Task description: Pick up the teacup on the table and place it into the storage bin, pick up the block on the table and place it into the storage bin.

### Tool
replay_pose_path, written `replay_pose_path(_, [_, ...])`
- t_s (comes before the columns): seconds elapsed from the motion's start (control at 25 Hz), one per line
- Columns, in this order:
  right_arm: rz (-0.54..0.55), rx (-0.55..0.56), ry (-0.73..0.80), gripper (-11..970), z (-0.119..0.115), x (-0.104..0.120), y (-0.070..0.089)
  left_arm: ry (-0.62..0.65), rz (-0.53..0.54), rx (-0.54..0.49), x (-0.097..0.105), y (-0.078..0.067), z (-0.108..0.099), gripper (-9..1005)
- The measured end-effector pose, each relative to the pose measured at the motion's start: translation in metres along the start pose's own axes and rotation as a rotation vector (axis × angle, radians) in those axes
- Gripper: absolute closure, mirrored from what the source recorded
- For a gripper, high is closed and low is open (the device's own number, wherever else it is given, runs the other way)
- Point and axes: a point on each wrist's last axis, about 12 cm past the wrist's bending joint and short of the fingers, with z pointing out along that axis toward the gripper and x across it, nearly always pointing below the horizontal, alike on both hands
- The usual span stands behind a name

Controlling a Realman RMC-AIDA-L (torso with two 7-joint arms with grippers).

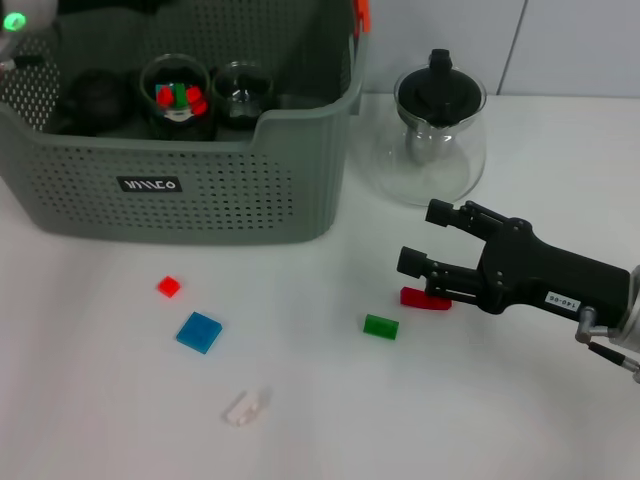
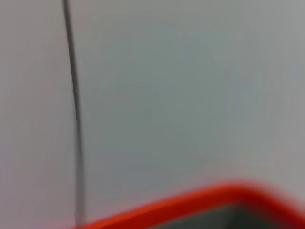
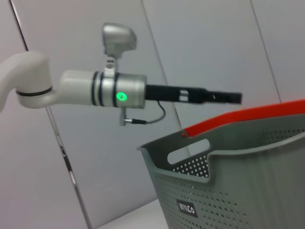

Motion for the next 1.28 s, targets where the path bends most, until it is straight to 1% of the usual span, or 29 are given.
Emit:
replay_pose_path(0.08, [0.001,0.001,0.000,14,0.000,0.000,0.000,-0.081,-0.119,0.087,-0.002,0.001,-0.017,450])
replay_pose_path(0.12, [0.001,0.001,0.000,14,0.000,0.000,0.000,-0.081,-0.119,0.087,-0.002,0.001,-0.017,451])
replay_pose_path(0.16, [0.002,0.001,0.000,14,-0.001,0.001,0.000,-0.164,-0.219,0.180,0.000,0.001,-0.035,451])
replay_pose_path(0.2, [0.002,0.001,0.000,14,-0.001,0.001,0.000,-0.228,-0.306,0.250,0.007,0.003,-0.052,452])
replay_pose_path(0.24, [0.002,0.001,0.000,14,-0.001,0.001,0.000,-0.236,-0.319,0.258,0.008,0.003,-0.055,452])
replay_pose_path(0.28, [0.002,0.001,0.001,14,-0.001,0.001,0.000,-0.264,-0.374,0.293,0.014,0.005,-0.066,453])
replay_pose_path(0.4, [0.002,0.000,0.002,14,-0.001,0.001,0.001,-0.237,-0.468,0.312,0.035,0.008,-0.084,455])
replay_pose_path(0.48, [0.001,-0.001,0.003,14,-0.001,0.001,0.001,-0.193,-0.502,0.318,0.052,0.008,-0.096,456])
replay_pose_path(0.52, [0.001,-0.002,0.004,14,0.000,0.001,0.001,-0.175,-0.517,0.331,0.063,0.008,-0.106,457])
replay_pose_path(0.56, [0.002,-0.003,0.005,14,0.000,0.001,0.001,-0.175,-0.517,0.331,0.063,0.008,-0.106,457])
replay_pose_path(0.64, [0.005,-0.002,0.005,14,-0.001,0.002,0.001,-0.156,-0.515,0.362,0.078,0.004,-0.120,459])
replay_pose_path(0.68, [0.006,-0.001,0.005,14,-0.001,0.002,0.001,-0.153,-0.511,0.373,0.081,0.003,-0.124,459])
replay_pose_path(0.76, [0.008,0.000,0.005,14,-0.002,0.003,0.001,-0.156,-0.481,0.430,0.099,-0.004,-0.139,461])
replay_pose_path(0.84, [0.009,0.001,0.005,14,-0.002,0.003,0.001,-0.175,-0.420,0.490,0.116,-0.013,-0.149,462])
replay_pose_path(0.92, [0.011,0.001,0.005,14,-0.002,0.003,0.001,-0.165,-0.319,0.522,0.131,-0.022,-0.155,463])
replay_pose_path(1.0, [0.011,-0.003,0.008,14,-0.001,0.002,0.001,-0.112,-0.244,0.522,0.146,-0.029,-0.156,464])
replay_pose_path(1.12, [0.014,-0.005,0.011,14,-0.001,0.003,0.002,-0.018,-0.142,0.513,0.172,-0.038,-0.149,466])
replay_pose_path(1.16, [0.017,-0.005,0.012,14,-0.001,0.004,0.002,0.010,-0.122,0.516,0.182,-0.043,-0.145,467])
replay_pose_path(1.28, [0.018,0.000,0.012,15,-0.001,0.004,0.002,0.049,-0.084,0.526,0.204,-0.052,-0.133,469])
